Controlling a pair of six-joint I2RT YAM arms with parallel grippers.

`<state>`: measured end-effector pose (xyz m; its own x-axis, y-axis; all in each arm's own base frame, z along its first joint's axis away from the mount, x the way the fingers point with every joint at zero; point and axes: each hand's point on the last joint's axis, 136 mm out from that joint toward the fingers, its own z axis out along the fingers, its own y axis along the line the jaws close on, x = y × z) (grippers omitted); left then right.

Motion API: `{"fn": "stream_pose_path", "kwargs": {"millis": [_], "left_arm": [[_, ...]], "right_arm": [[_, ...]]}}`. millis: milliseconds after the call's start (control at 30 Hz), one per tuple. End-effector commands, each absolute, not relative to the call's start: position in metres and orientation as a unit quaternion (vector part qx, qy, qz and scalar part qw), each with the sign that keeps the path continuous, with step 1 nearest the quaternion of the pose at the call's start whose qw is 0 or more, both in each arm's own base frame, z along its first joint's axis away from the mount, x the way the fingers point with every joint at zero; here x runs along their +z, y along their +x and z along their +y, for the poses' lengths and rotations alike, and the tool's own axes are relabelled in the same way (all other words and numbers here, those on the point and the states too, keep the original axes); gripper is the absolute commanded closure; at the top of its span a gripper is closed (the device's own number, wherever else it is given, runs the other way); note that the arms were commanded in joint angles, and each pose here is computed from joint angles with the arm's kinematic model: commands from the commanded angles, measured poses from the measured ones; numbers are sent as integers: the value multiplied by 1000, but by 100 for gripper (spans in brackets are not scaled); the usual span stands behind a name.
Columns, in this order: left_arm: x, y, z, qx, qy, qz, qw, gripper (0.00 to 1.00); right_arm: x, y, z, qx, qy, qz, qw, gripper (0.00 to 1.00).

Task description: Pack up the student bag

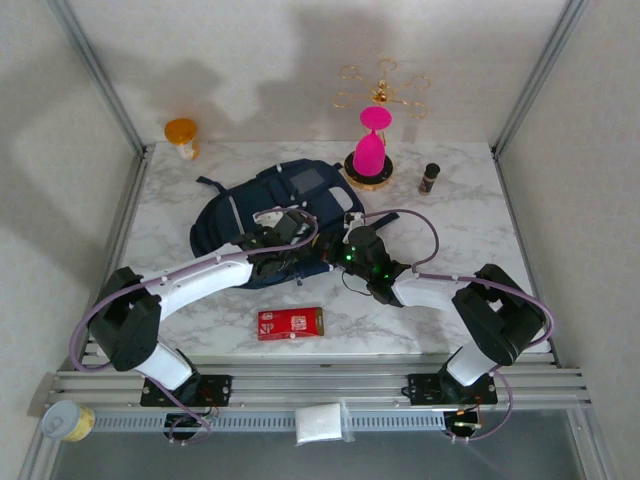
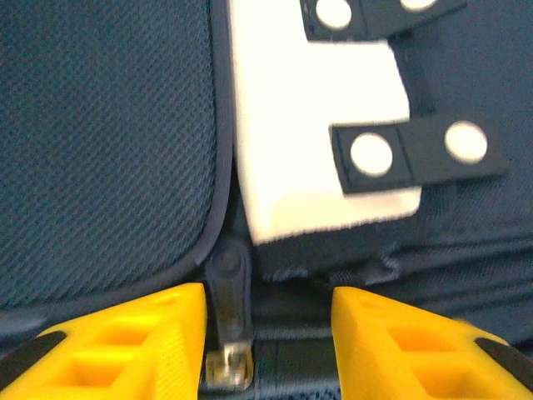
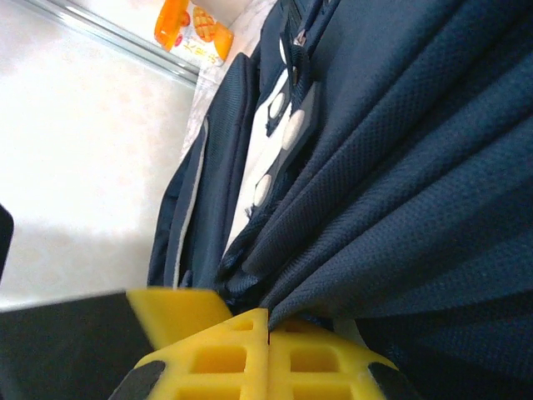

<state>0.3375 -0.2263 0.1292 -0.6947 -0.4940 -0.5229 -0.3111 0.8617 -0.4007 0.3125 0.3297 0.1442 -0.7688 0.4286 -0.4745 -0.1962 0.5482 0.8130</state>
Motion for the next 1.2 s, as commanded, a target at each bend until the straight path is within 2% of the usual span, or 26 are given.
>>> {"fn": "stream_pose_path", "kwargs": {"millis": [0,100,267,367,500,633,867,1167], "left_arm": [[135,353,-212,-119,-264,894,343,57],[125,357,-203,-107,-285,892,335,58],[119,364,-225,-139,-270,898,319,64],[127,368,-229,-145,-264,896,326,74],[146,363,-242,-199,-235,890,337,86],[150,356,-219,-145,-229,896,351,97],[165,343,-211,-152,-217,887,378,100],[150,311,-166,-112,-228,880,402,100]], "right_arm": [[179,309,339,517,48,775,360,100],[176,311,336,519,56,774,358,100],[176,317,333,520,63,774,357,100],[176,322,330,518,69,774,359,100],[174,331,319,515,84,773,361,100],[180,335,314,511,82,770,372,100],[182,339,312,508,90,771,373,100],[187,371,281,512,165,764,357,100]]}}
